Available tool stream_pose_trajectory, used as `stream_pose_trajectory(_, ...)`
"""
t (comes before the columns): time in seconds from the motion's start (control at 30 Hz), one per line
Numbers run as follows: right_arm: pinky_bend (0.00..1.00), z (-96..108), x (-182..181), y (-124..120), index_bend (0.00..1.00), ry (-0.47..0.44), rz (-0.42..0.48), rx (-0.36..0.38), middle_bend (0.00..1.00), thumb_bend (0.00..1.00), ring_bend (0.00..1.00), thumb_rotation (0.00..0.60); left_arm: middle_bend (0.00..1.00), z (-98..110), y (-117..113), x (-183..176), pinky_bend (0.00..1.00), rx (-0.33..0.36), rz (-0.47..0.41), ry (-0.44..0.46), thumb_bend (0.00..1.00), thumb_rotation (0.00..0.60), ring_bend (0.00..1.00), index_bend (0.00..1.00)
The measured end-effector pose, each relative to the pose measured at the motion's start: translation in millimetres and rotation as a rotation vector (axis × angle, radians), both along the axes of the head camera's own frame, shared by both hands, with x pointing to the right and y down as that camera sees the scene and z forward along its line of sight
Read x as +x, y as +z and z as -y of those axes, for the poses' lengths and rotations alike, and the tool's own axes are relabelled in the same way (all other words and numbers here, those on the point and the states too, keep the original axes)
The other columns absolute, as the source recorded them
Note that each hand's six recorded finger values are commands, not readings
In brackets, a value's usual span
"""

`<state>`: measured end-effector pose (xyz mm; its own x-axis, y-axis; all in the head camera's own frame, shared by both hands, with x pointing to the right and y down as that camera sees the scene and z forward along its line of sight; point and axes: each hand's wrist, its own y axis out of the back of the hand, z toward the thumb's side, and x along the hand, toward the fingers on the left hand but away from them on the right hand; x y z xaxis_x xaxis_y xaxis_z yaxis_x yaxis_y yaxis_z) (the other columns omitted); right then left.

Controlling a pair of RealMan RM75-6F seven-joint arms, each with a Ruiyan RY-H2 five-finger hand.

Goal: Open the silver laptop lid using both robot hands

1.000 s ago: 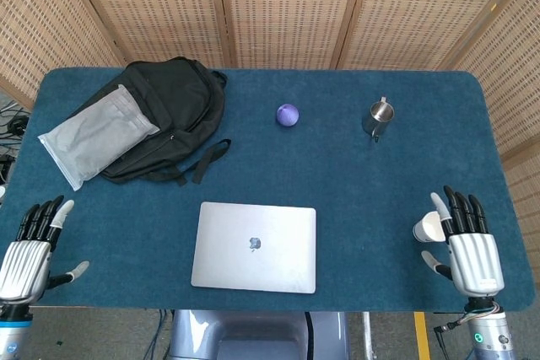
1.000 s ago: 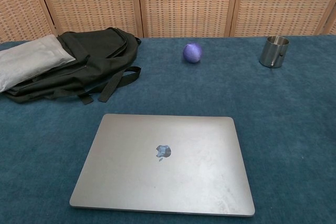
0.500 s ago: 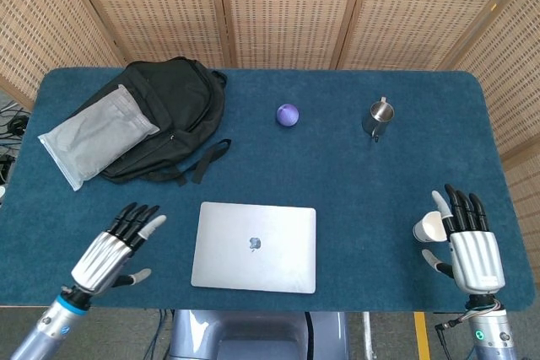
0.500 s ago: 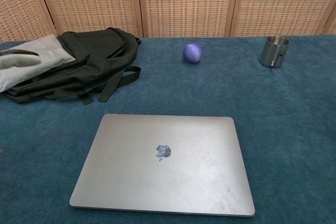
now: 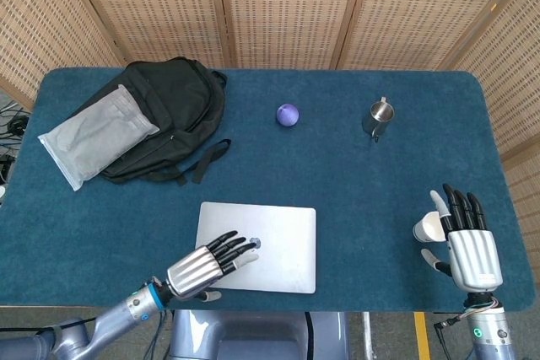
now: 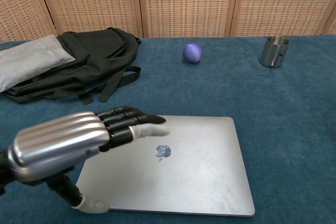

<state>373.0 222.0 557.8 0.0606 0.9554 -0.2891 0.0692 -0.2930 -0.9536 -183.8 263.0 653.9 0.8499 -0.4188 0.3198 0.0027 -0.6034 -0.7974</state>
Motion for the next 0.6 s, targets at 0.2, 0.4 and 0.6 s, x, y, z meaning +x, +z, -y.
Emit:
stream_pose_trajectory(0.2,0.00,0.1,-0.6,0.3,0.00,-0.002,0.001,-0.001,0.00,0.00,0.00,0.600,0.00,-11.2,11.7,27.0,0.00,-0.002,0.020,0.075,0.05,0.600,0.00,0.00)
stream_pose_trajectory(0.4,0.00,0.8,1.1,-1.0,0.00,0.006,0.010,-0.001,0.00,0.00,0.00,0.600,0.00,-16.9,21.0,48.1,0.00,0.022,0.033,0.104,0.05,0.600,0.00,0.00)
stream_pose_trajectory(0.6,0.00,1.6,3.2,-1.5,0.00,0.013,0.020,-0.004,0.00,0.00,0.00,0.600,0.00,-14.2,29.8,58.8,0.00,0.067,0.062,0.119,0.05,0.600,0.00,0.00)
